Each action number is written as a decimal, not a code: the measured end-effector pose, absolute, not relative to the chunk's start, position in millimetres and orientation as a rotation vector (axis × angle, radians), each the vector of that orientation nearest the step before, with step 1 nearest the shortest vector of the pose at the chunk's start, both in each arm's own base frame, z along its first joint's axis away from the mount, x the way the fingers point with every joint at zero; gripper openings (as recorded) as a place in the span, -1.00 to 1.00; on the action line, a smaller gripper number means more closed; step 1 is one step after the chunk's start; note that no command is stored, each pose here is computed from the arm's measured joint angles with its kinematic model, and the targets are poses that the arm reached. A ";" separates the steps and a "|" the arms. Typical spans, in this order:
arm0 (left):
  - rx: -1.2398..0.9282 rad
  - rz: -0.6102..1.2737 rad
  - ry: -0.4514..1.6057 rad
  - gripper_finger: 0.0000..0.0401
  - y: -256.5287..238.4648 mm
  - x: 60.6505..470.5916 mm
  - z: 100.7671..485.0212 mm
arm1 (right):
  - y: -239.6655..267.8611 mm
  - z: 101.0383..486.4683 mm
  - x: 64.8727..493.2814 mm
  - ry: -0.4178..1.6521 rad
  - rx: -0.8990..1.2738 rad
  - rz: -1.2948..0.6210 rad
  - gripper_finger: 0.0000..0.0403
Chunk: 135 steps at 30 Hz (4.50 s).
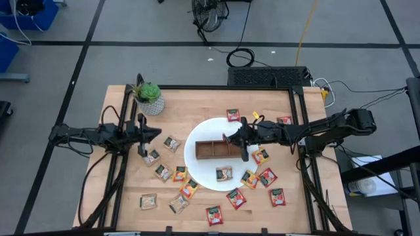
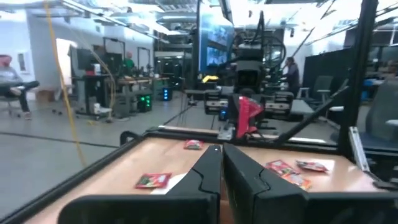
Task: Pick & Place Tea
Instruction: Put the red tea bag into the middle section of the wooden organizer
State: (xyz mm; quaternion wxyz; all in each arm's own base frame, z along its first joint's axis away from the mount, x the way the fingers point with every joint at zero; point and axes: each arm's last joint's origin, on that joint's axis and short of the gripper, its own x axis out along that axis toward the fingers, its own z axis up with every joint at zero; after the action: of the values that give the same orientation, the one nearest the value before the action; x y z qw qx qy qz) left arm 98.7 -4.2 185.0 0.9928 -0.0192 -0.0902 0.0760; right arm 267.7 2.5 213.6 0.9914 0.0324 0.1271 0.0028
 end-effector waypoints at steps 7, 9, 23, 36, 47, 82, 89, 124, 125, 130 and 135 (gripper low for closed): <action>-0.269 0.154 -0.171 -0.73 -4.1 103.3 183.2 | 3.2 213.6 267.7 0.255 0.034 0.038 -0.93; -0.334 0.197 -0.156 -0.56 -3.4 107.4 181.0 | 3.4 213.8 267.7 0.253 0.027 0.047 -0.93; -0.189 0.091 -0.047 0.30 -4.9 196.0 216.1 | 5.7 216.6 268.2 0.225 0.052 0.122 -0.93; 0.021 -0.312 0.000 0.13 -10.1 287.2 241.0 | 15.9 216.1 267.0 0.232 0.034 0.292 -0.93; -0.019 -0.387 0.055 0.00 -10.8 342.5 230.3 | 18.7 218.1 267.2 0.205 0.000 0.309 -0.93; 0.030 -0.413 0.062 -0.97 -2.9 371.8 233.4 | 18.5 218.2 267.4 0.207 0.010 0.301 -0.84; 0.125 -0.360 0.111 -0.99 -1.6 361.5 243.6 | 17.6 218.1 267.8 0.217 0.022 0.281 -0.84; 0.021 0.075 0.415 -1.00 -18.4 283.7 212.7 | 12.1 202.3 258.6 0.196 0.065 0.083 -0.78; 0.020 0.076 0.431 -1.00 -18.4 283.3 211.3 | 12.1 202.3 258.6 0.196 0.065 0.082 -0.78; 0.018 0.089 0.470 -1.00 -15.9 280.4 200.3 | 12.1 202.3 258.6 0.196 0.064 0.082 -0.78; -0.018 0.117 0.472 -1.00 -9.7 272.7 186.5 | 12.1 202.3 258.6 0.196 0.064 0.082 -0.78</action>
State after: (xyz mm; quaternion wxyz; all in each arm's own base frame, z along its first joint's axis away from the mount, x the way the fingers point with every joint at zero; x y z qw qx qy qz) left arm 272.7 -9.7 186.5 0.9705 -0.0091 0.2338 0.0581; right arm 258.6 12.1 202.3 0.9939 0.0318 0.0978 0.0409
